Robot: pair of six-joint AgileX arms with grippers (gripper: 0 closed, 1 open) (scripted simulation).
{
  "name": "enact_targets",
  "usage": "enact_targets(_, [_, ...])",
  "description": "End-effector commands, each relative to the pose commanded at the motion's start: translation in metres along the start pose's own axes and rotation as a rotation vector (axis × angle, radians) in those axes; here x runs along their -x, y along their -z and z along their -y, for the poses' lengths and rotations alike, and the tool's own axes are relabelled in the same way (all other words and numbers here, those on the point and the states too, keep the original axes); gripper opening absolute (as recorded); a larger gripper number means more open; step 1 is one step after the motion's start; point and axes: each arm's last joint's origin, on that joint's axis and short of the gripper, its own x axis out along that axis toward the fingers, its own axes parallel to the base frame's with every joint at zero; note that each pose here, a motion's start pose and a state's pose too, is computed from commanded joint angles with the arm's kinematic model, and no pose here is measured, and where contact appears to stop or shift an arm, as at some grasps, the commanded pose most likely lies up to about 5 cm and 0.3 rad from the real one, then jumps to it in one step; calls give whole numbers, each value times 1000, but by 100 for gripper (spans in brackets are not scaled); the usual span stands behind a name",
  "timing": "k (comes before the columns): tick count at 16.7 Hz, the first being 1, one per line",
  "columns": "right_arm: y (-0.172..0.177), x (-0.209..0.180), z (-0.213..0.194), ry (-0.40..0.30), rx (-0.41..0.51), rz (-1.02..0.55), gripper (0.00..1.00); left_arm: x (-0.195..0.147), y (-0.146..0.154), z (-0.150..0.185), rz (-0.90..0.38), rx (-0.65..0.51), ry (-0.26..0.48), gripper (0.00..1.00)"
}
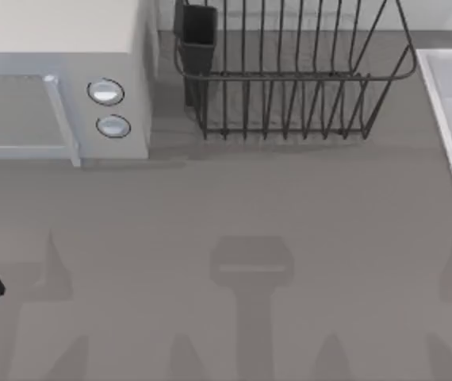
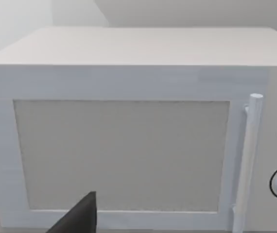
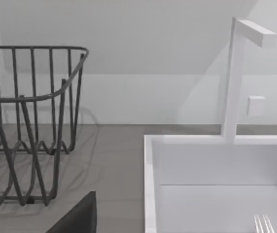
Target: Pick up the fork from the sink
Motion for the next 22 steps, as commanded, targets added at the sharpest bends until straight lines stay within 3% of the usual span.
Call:
enact_targets(14, [-5,0,0,3,3,-17,100,0,0,0,0,0,0,100])
enact_targets(22, [-87,-30,7,52,52,-304,100,0,0,0,0,0,0,100])
